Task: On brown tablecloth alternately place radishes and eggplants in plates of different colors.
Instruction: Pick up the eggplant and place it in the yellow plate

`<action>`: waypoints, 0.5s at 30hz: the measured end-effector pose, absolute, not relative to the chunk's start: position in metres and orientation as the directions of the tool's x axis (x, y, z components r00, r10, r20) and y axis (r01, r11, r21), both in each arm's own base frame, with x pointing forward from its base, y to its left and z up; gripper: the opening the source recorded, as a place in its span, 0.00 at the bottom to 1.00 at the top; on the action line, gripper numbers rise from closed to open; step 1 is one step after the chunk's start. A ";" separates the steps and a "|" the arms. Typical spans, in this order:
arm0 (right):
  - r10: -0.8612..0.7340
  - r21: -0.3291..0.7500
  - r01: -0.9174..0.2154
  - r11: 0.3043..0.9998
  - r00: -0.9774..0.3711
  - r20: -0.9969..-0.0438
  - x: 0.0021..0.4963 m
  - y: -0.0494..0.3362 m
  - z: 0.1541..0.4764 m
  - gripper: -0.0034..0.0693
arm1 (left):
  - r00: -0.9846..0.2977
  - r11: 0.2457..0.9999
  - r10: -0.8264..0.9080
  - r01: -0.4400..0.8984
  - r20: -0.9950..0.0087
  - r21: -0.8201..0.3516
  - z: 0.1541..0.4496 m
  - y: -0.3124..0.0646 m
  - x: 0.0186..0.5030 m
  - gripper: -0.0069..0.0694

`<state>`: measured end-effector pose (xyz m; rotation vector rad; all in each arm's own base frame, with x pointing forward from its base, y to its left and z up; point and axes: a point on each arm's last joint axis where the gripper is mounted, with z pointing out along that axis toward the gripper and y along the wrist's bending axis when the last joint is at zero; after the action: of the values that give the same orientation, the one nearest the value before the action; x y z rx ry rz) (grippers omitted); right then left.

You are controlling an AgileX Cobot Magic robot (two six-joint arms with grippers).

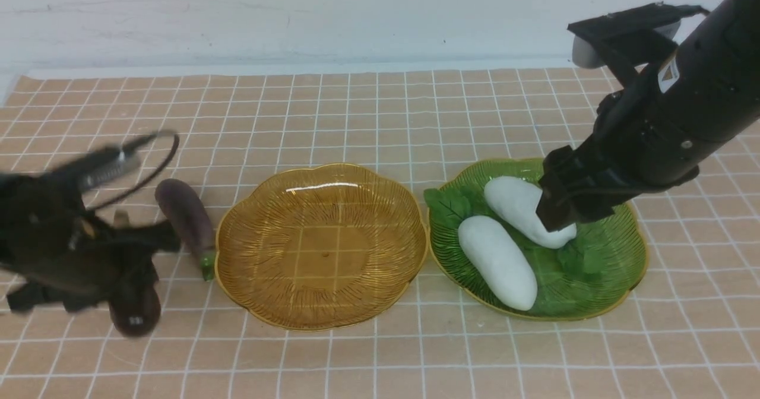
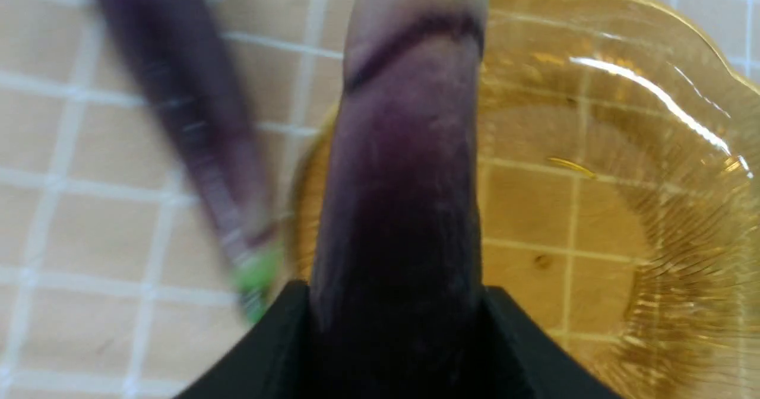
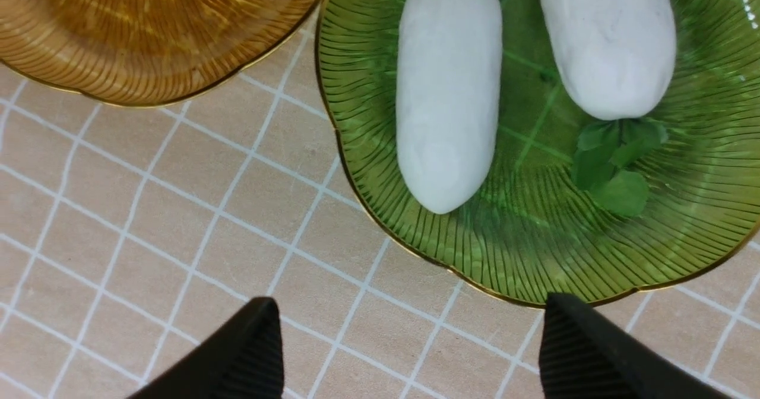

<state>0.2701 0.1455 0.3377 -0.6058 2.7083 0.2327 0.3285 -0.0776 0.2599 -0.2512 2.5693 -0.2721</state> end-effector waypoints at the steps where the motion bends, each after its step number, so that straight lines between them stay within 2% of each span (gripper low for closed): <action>1: -0.381 0.082 -0.439 0.895 -0.846 -0.373 0.270 0.146 0.337 0.77 | -0.846 0.966 -0.213 -0.109 -0.489 -0.233 0.255 -0.083 0.337 0.48; 5: -0.382 0.083 -0.438 0.895 -0.850 -0.362 0.273 0.147 0.334 0.77 | -0.894 0.977 -0.173 -0.102 -0.413 -0.188 0.232 -0.092 0.362 0.59; 7: -0.382 0.083 -0.438 0.895 -0.850 -0.363 0.273 0.147 0.334 0.77 | -0.905 0.978 -0.169 -0.106 -0.390 -0.178 0.228 -0.094 0.369 0.71; 10: -0.382 0.083 -0.438 0.895 -0.850 -0.363 0.273 0.147 0.334 0.77 | -0.901 0.979 -0.164 -0.100 -0.401 -0.175 0.230 -0.095 0.374 0.82; 12: -0.382 0.083 -0.438 0.895 -0.850 -0.363 0.273 0.147 0.334 0.77 | -0.881 0.977 -0.178 -0.105 -0.438 -0.186 0.244 -0.091 0.382 0.86; 15: -0.382 0.083 -0.438 0.895 -0.850 -0.363 0.273 0.147 0.334 0.77 | -0.850 0.964 -0.247 -0.169 -0.465 -0.203 0.260 -0.070 0.392 0.83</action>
<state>0.2726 0.1469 0.3336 -0.6074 2.7212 0.2315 0.3924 -0.0699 0.2598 -0.2949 2.6087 -0.2114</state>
